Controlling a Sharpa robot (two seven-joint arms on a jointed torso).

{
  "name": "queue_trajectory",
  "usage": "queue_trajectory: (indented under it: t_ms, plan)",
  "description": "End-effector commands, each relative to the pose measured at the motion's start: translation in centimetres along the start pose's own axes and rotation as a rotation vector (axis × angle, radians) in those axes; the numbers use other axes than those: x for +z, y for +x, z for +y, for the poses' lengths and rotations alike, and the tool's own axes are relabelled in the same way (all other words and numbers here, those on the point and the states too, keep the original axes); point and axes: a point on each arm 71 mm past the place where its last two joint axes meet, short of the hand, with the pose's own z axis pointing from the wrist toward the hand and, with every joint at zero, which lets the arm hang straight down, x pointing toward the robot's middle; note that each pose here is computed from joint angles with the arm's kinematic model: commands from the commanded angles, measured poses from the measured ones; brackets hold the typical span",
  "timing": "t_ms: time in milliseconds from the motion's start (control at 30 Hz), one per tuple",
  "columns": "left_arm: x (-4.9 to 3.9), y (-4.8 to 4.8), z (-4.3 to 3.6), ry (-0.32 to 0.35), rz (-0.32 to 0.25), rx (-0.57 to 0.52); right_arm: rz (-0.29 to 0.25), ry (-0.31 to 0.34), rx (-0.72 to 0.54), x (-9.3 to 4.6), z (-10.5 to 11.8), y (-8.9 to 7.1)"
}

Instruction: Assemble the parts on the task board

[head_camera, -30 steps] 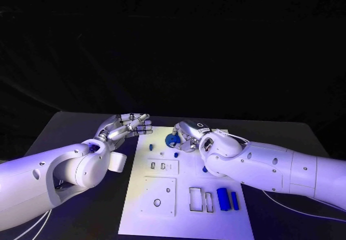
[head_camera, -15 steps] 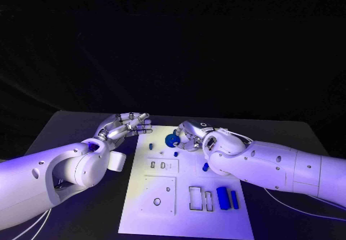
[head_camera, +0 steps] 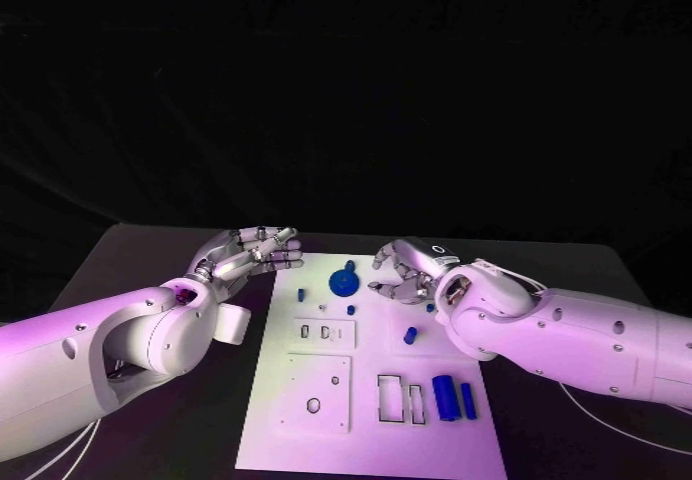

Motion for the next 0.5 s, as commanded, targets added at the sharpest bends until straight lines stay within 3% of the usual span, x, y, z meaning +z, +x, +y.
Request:
queue_trajectory:
  t_ms: [33, 233, 500]
  plan:
    - [0.05, 0.22, -0.14, 0.010, 0.018, -0.004, -0.025, 0.034, 0.097, -1.0, -1.1, -1.5]
    - [0.08, 0.11, -0.12, 0.011, 0.014, -0.002, 0.062, 0.101, 0.196, -3.8, -5.8, -3.4]
    - [0.19, 0.07, -0.04, 0.010, 0.013, -0.002, 0.087, 0.127, 0.180, -5.6, -10.0, -4.3]
